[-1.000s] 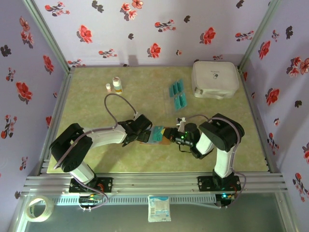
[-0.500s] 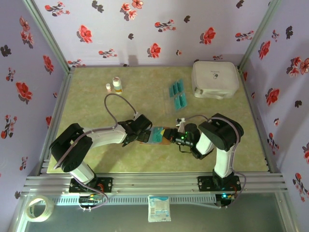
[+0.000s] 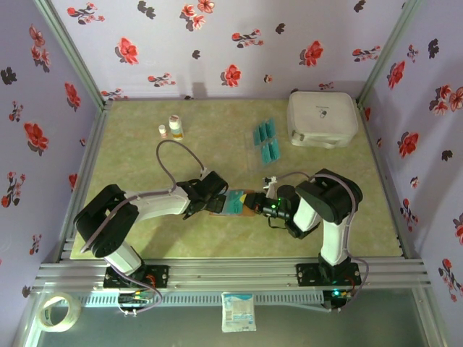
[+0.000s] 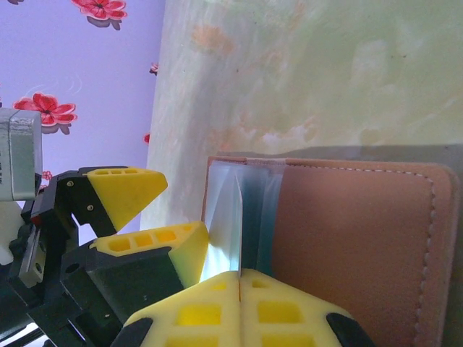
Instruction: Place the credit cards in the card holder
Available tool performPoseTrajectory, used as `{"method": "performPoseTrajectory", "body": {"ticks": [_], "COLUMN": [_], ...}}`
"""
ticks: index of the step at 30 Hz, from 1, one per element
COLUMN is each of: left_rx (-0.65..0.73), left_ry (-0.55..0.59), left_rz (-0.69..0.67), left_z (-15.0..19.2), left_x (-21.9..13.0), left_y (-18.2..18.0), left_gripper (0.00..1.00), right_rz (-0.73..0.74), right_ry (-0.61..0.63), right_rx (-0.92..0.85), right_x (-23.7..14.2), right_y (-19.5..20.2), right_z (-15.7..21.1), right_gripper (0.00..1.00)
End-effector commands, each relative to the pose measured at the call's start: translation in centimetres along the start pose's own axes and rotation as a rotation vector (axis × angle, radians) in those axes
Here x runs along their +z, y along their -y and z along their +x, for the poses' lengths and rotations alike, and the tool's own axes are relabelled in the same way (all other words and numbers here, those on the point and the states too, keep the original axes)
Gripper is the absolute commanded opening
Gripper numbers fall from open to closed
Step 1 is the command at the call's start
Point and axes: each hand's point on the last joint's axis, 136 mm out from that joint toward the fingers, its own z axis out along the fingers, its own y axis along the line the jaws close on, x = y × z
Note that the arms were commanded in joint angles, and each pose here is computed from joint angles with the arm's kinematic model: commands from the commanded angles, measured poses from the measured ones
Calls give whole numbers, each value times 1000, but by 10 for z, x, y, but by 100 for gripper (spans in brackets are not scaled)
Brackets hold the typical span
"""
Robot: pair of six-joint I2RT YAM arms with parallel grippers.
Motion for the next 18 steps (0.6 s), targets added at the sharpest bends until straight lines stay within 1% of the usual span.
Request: {"method": "performPoseTrajectory", "body": {"ticks": [1,10,18], "left_rx": [36,36,38], "left_ry": [-66,-65,-65], "left_rz": [-60,-60,-61], "left_z": [24,23,23], "left_x": [5,5,5], "left_y": [-12,-12,-12], "left_gripper": [100,100,100], "right_rz": [83,129,205], "right_ry": [-60,-64,-69], "right_rx": [58,90,111], "right_x": [-4,-7,-10], "right_y": [27,40,55], "right_z": [22,27,30], "right_gripper": [0,0,0]}}
